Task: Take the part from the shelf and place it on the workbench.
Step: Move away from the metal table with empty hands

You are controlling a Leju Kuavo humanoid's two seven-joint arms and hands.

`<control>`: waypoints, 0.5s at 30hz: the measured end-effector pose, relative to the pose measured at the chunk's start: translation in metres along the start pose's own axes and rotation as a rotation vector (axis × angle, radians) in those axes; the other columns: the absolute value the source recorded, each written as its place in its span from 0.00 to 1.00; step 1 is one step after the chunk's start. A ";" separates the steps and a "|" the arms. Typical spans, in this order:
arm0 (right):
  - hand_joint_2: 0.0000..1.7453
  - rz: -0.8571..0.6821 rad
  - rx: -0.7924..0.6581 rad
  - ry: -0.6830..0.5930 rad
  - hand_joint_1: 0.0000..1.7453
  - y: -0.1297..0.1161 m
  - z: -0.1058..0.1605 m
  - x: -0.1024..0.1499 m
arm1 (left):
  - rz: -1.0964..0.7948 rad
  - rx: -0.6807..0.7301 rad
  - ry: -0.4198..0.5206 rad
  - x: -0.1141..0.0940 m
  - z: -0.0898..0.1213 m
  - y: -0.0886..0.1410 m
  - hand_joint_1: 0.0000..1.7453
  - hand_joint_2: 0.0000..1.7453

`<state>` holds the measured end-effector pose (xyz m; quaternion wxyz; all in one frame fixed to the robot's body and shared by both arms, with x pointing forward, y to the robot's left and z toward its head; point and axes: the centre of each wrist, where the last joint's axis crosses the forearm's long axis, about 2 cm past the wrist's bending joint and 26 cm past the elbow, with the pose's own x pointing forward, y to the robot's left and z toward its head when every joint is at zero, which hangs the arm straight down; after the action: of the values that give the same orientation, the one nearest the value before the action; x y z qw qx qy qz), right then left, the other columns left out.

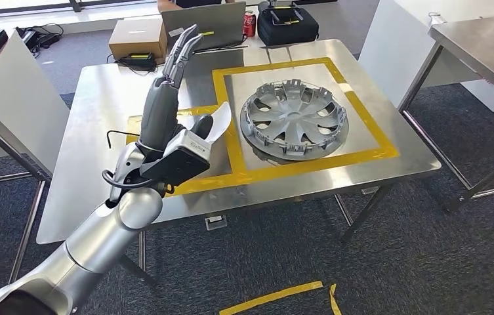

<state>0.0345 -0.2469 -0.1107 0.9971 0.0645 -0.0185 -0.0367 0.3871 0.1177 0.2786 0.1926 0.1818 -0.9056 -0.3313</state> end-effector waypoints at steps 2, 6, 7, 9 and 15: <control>0.00 -0.003 0.000 -0.004 0.00 -0.001 0.000 -0.001 | 0.000 -0.006 0.003 0.000 0.003 -0.002 0.00 0.00; 0.00 -0.009 -0.003 -0.013 0.00 -0.003 0.000 -0.003 | 0.003 -0.020 0.014 0.000 0.011 -0.005 0.00 0.00; 0.00 -0.010 -0.005 -0.014 0.00 -0.003 0.000 -0.002 | 0.002 -0.021 0.014 0.000 0.011 -0.005 0.00 0.00; 0.00 -0.008 -0.006 -0.018 0.00 -0.004 0.000 -0.002 | 0.002 -0.022 0.014 0.000 0.011 -0.005 0.00 0.00; 0.00 -0.014 -0.005 -0.011 0.00 -0.004 0.000 -0.003 | -0.002 -0.039 0.013 0.000 0.011 -0.006 0.00 0.00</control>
<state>0.0316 -0.2510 -0.1114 0.9968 0.0617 -0.0236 -0.0440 0.3831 0.1194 0.2664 0.2017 0.1813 -0.8975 -0.3479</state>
